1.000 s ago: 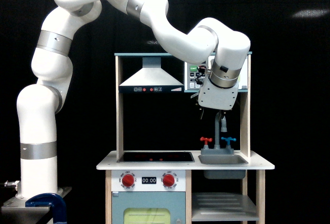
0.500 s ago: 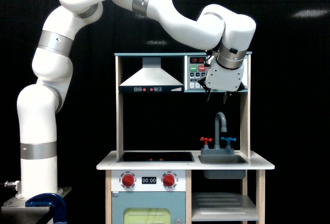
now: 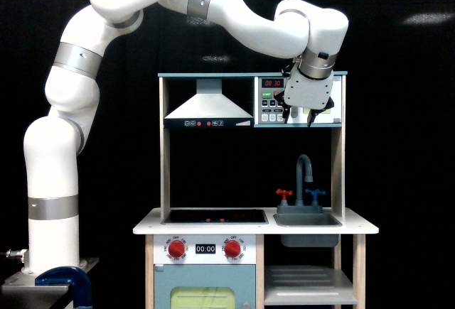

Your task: Open the oven door

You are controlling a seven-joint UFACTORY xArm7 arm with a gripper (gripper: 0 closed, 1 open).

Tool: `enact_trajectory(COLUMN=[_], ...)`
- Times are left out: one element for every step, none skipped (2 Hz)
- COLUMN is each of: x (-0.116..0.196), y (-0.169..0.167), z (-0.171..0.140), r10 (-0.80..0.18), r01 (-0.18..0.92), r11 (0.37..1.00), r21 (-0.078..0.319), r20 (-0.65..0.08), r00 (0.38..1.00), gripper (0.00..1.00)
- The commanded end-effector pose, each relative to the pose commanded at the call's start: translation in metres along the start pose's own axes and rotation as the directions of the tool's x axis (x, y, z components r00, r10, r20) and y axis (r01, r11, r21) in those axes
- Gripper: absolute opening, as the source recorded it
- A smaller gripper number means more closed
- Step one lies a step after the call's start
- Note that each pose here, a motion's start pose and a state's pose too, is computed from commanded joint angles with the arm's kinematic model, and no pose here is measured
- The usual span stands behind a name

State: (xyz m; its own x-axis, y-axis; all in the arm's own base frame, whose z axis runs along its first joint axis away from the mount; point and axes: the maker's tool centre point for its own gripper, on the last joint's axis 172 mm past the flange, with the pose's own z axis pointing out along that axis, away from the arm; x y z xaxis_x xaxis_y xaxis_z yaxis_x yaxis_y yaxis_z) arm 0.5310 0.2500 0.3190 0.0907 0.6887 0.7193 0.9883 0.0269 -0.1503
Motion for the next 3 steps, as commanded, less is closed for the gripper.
enact_trajectory(x=[0.044, 0.064, 0.070], y=[-0.002, -0.003, -0.004], z=[0.010, 0.015, 0.016], r10=[0.000, 0.000, 0.000], r01=[0.000, 0.000, 0.000], r11=[1.000, 1.000, 1.000], r21=[0.000, 0.000, 0.000], r20=[0.000, 0.000, 0.000], r00=[1.000, 1.000, 1.000], gripper=[1.00, 1.00, 1.00])
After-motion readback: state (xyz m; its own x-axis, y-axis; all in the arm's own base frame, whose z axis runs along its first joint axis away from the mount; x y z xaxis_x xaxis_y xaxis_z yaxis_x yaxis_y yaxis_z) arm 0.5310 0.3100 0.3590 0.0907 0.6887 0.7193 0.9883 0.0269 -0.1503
